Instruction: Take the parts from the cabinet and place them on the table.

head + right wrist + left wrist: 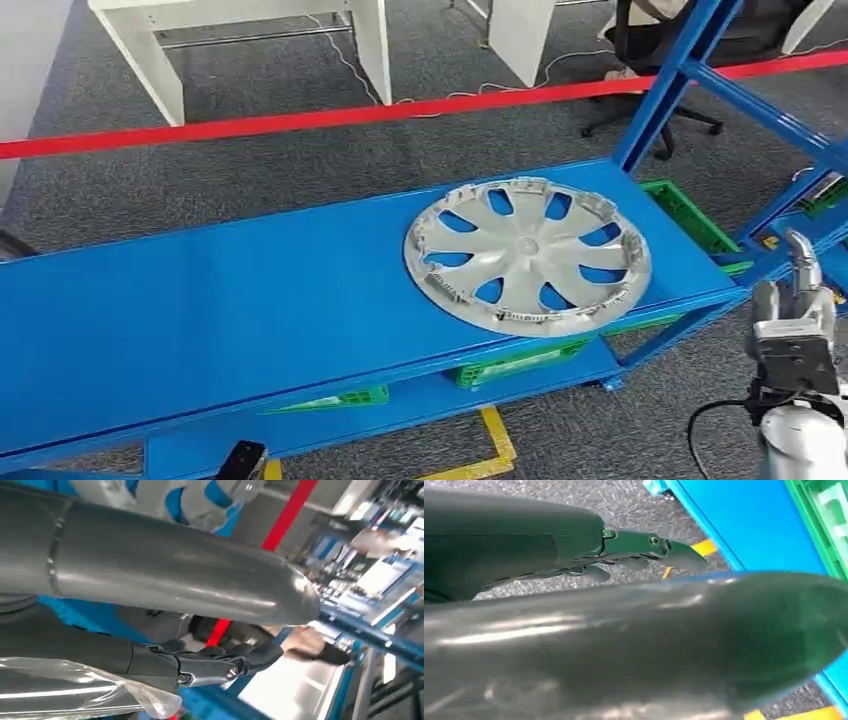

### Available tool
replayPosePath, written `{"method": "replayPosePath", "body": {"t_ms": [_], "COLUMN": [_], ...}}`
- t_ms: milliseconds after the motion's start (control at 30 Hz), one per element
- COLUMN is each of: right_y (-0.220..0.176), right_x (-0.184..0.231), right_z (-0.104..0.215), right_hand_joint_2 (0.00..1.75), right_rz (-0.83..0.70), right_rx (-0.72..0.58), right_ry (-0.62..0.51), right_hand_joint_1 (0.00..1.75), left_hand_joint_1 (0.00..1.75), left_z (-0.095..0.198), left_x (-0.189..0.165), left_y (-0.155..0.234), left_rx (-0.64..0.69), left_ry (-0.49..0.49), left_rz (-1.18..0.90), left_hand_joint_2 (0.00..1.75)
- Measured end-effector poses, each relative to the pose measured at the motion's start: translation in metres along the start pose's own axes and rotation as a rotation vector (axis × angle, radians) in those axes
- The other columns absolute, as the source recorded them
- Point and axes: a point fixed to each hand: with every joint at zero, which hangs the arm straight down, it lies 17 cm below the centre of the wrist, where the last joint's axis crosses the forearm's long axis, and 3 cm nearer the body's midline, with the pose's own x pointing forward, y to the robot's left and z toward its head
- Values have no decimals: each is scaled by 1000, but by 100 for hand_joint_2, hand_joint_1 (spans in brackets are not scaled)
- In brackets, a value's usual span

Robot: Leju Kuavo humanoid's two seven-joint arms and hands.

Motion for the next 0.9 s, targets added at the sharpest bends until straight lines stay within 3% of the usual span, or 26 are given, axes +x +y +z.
{"method": "replayPosePath", "body": {"t_ms": [300,433,467,700,900], "right_y": [60,89,92,119,139], "right_x": [42,52,54,61,43], "right_z": [-15,-8,-7,0,-4], "right_hand_joint_2": [0,0,175,175,175], "right_rz": [-52,-52,-50,-28,127], "right_rx": [189,334,353,511,566], "right_ry": [-104,-150,-160,-209,-174], "right_hand_joint_1": [0,0,0,0,0], "left_hand_joint_1": [0,0,0,0,0], "left_z": [-1,0,-1,-2,-2], "left_x": [2,0,1,3,4], "left_y": [0,-1,-1,0,-1], "left_rx": [-4,-12,-12,-14,-19], "left_ry": [-3,1,-1,4,2], "left_rz": [-17,-26,-26,-30,-33], "left_hand_joint_2": [0,0,0,0,0]}}
